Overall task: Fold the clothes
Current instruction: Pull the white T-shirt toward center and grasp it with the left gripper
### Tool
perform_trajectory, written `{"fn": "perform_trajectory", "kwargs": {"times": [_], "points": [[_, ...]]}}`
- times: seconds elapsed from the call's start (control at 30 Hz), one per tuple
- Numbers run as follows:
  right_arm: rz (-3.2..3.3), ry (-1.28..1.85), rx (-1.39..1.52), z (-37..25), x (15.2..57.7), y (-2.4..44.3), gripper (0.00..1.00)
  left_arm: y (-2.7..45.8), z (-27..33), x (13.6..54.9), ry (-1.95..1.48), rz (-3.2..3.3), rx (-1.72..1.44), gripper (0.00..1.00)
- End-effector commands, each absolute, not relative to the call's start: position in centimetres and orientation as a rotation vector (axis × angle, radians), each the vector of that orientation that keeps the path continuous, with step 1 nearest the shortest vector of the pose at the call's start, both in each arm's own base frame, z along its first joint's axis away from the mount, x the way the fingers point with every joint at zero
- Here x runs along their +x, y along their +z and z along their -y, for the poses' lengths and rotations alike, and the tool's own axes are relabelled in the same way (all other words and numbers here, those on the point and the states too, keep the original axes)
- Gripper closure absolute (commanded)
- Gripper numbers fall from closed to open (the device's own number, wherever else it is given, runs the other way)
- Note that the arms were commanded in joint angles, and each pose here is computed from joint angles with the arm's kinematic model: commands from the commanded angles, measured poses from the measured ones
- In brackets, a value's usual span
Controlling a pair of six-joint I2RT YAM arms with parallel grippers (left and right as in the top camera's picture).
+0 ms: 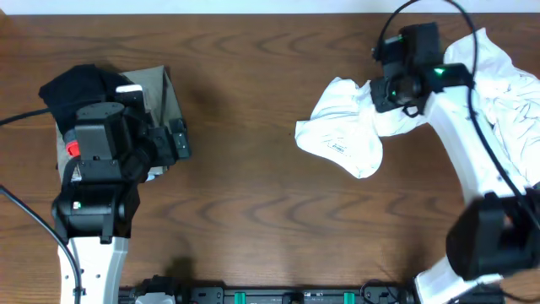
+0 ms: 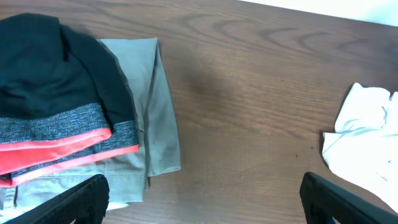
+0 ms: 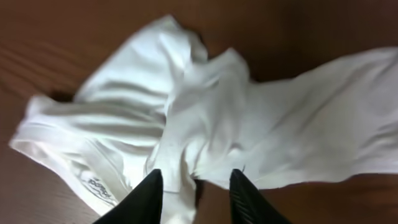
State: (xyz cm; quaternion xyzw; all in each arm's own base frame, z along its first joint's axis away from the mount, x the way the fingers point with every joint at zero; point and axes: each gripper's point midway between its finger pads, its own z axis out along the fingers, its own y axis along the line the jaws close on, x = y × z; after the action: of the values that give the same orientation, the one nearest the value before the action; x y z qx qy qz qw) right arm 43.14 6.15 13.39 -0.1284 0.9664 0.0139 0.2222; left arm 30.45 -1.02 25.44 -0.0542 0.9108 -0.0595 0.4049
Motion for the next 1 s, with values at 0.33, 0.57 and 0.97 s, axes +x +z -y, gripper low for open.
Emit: {"fn": "perform_trajectory", "kwargs": {"times": [0.33,0.57,0.97], "points": [[-2.864,0.106,-0.338,-8.4,42.4,5.7,0.99,24.7,0.7,31.6,-0.128,-2.333,-0.136,0.02],[-2.835,0.248,-0.336,-10.0,41.4,9.6,0.99,24.6,0.7,31.6,-0.128,-2.334,-0.136,0.02],[-2.202,0.582,-0.810,-18.9,33.0,35.6,0.99,26.1,4.7,33.4,-0.412,-2.253,-0.037,0.02]]}}
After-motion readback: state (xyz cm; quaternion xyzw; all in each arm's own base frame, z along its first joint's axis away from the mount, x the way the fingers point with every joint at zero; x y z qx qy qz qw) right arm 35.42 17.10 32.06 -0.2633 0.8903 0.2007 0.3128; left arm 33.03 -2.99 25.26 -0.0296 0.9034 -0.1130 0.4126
